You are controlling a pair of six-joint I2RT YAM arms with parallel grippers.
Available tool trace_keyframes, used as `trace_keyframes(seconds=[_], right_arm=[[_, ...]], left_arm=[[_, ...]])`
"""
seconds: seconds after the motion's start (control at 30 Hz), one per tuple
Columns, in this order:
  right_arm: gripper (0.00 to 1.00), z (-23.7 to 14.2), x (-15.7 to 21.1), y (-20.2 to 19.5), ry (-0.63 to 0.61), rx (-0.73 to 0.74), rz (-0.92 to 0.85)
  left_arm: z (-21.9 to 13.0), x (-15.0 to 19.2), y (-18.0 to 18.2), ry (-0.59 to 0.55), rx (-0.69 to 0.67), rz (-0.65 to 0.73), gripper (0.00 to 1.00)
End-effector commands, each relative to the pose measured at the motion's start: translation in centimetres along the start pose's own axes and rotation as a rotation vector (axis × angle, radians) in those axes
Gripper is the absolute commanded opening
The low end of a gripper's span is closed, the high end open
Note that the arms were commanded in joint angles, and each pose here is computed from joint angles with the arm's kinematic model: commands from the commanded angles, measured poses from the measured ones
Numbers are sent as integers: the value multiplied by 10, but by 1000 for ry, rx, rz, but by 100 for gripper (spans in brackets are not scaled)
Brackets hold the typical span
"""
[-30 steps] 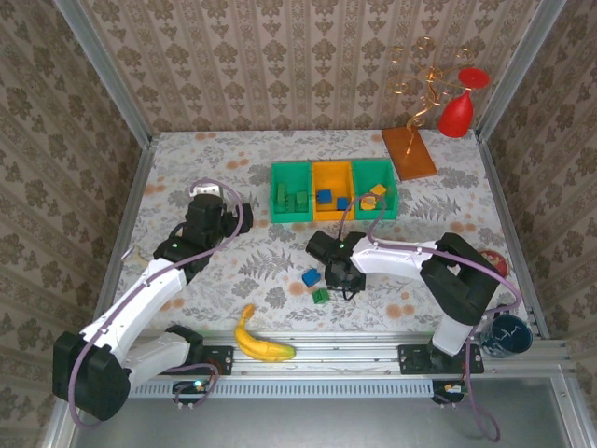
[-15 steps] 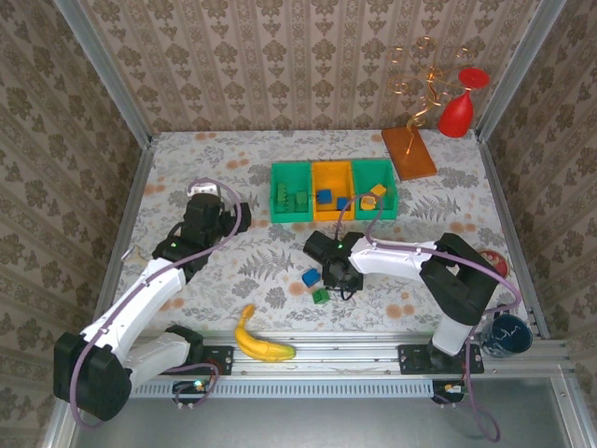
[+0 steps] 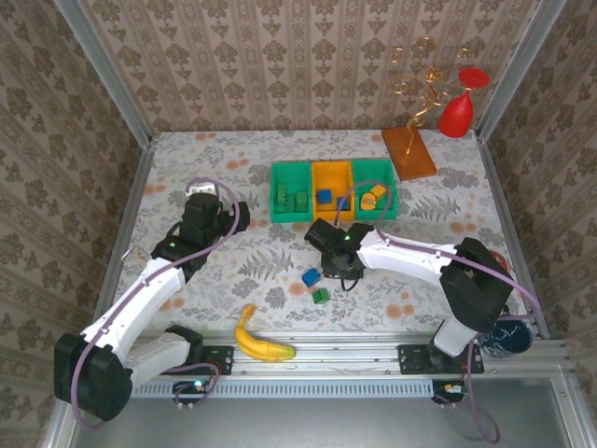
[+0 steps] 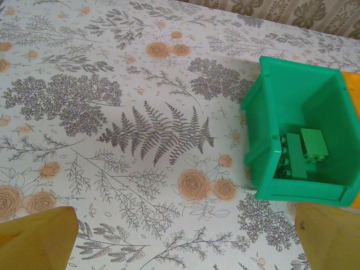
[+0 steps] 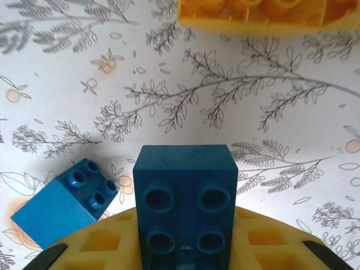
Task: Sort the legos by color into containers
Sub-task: Place the lego in the container.
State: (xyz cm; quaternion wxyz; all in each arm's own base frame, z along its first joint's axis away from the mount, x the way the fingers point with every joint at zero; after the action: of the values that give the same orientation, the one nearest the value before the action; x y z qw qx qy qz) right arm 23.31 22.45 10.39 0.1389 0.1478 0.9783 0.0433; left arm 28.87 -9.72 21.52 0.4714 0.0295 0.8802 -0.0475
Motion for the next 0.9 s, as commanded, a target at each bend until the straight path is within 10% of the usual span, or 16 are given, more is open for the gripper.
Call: trace_keyframes(seconds=[0.0,0.87], right_arm=[[16,-17,-16,-5,-65,15,-13],[17,-21,-152,23,-235,-26,-89]], left_arm=[[-2,0,1,-10,8,-26,100],[-6,3,8,-11,4,-47,100]])
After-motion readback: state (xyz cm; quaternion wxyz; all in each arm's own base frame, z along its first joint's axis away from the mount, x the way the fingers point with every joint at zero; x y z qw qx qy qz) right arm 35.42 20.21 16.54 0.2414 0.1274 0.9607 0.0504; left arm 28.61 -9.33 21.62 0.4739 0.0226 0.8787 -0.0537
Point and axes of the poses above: each hand's point on the last joint's axis, 136 mm out from that joint toward the fingers, its own z axis out along the fingers, its own y axis along the line the jaws close on, x = y × z, the point moved 4 cm from there along -z, back along the fingers, and after that the axes turned 10 degrees about z, right-handed, at the moved point
